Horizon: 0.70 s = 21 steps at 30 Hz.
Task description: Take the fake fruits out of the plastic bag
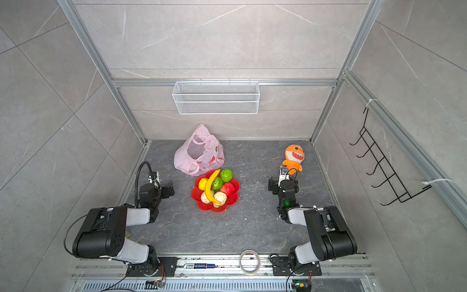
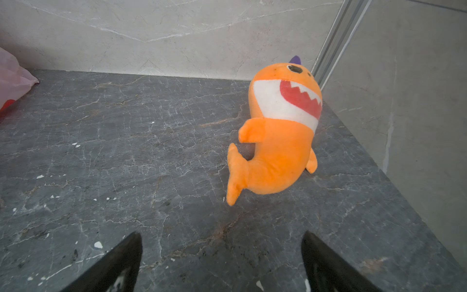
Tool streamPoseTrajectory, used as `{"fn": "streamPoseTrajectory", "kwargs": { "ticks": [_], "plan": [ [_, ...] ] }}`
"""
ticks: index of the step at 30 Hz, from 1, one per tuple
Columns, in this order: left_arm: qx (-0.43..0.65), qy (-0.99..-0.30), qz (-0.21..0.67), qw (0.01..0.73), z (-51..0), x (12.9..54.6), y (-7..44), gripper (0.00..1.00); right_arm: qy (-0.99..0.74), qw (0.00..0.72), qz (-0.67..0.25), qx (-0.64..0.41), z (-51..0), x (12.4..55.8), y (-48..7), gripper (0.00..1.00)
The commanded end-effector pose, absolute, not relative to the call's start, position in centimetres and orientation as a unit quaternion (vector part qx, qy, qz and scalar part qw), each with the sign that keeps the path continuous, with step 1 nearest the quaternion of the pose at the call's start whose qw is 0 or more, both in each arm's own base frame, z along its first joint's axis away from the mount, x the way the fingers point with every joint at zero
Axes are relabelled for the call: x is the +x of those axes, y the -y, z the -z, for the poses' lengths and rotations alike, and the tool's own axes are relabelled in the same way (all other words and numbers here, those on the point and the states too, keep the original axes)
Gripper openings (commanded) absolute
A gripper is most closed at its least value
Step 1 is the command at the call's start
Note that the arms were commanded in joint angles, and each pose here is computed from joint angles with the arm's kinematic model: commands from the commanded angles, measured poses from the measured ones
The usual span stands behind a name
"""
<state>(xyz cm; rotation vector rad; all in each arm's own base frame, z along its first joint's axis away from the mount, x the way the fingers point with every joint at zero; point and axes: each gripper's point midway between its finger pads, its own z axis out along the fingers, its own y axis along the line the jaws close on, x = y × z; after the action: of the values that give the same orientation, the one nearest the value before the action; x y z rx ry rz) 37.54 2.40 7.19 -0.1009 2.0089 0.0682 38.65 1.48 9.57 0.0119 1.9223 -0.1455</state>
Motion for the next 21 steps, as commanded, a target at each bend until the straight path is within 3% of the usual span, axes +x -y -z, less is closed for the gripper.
{"fn": "streamPoseTrajectory", "kwargs": {
  "ticks": [1, 21],
  "plan": [
    [-0.031, -0.831, -0.027, 0.555, -8.59, 38.53, -2.33, 1.00, -0.815, 0.578, 0.037, 0.000, -9.38, 38.62, -2.19, 0.99],
    [-0.030, -0.831, -0.028, 0.555, -8.56, 38.49, -2.31, 1.00, -0.817, 0.576, 0.034, 0.000, -9.30, 38.72, -2.13, 0.99]
  ]
}}
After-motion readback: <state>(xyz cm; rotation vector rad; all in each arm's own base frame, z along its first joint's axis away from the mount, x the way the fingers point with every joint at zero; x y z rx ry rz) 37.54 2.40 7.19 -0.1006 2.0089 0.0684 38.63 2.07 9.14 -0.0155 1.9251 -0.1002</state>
